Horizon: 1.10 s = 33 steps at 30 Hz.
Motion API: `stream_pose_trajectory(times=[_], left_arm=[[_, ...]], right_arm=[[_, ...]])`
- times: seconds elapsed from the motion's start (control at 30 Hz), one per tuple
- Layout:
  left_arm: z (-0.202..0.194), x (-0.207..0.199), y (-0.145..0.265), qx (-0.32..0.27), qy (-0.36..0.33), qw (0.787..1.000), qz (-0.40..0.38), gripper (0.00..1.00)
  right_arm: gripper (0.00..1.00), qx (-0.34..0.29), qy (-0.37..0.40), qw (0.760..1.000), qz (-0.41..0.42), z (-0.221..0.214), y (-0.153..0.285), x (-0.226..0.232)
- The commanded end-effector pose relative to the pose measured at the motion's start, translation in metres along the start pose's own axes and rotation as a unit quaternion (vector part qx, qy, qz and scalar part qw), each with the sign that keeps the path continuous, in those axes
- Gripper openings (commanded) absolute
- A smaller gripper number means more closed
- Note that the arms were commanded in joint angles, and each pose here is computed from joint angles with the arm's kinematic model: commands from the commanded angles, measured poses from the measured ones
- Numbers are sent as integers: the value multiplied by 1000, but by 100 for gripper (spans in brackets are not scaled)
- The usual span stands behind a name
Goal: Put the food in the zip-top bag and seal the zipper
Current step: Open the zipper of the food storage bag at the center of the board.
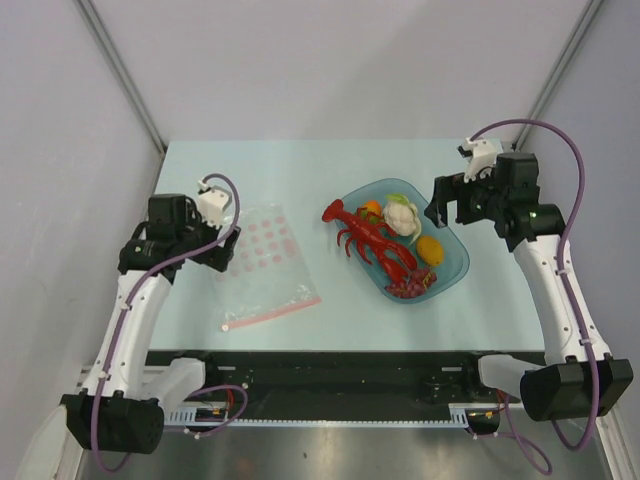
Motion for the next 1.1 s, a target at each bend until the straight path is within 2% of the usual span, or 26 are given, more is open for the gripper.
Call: stream_pose_trajectory(times=[0.0, 0.17, 0.2, 0.27, 0.33, 0.43, 0.7, 0.8, 0.97, 1.07], left_arm=[[-4, -2, -3, 20, -66, 998, 9, 100], [-16, -26, -12, 19, -179, 984, 8, 100], [-26, -29, -17, 33, -198, 980, 14, 100], [-32, -43, -26, 25, -249, 968, 15, 100], [-51, -54, -41, 53, -296, 953, 31, 100], [-65, -70, -53, 49, -333, 941, 35, 100], [-88, -109, -59, 21, -368, 929, -10, 100], [-101, -127, -57, 16, -397, 916, -49, 100], [-120, -140, -58, 46, -427, 899, -85, 93], [-127, -143, -65, 57, -432, 897, -76, 91]], right_arm=[[100, -20, 6, 1000, 6, 1, 5, 6], [100, -9, 4, 1000, 1, -4, 4, 6], [100, -10, 4, 1000, -1, -5, 4, 5], [100, -7, 3, 1000, -2, -7, 3, 5], [100, -3, 3, 1000, -7, -8, 0, 4], [100, 6, 8, 1000, -13, -12, -3, 2], [100, 29, 14, 999, -29, -27, -9, -2], [100, 34, 15, 999, -31, -29, -9, -3], [100, 38, 18, 998, -38, -30, -5, -4], [100, 40, 19, 998, -41, -30, -3, -4]])
Point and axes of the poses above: each gripper's point midway between its finger pads, its own y axis back along the fingers, its own x axis along the line the jaws close on, z = x × y, the point moved 10 cm from there along y, back along the fingers, and after that the axes turned 9 degrees about y, right-handed, at the moved point
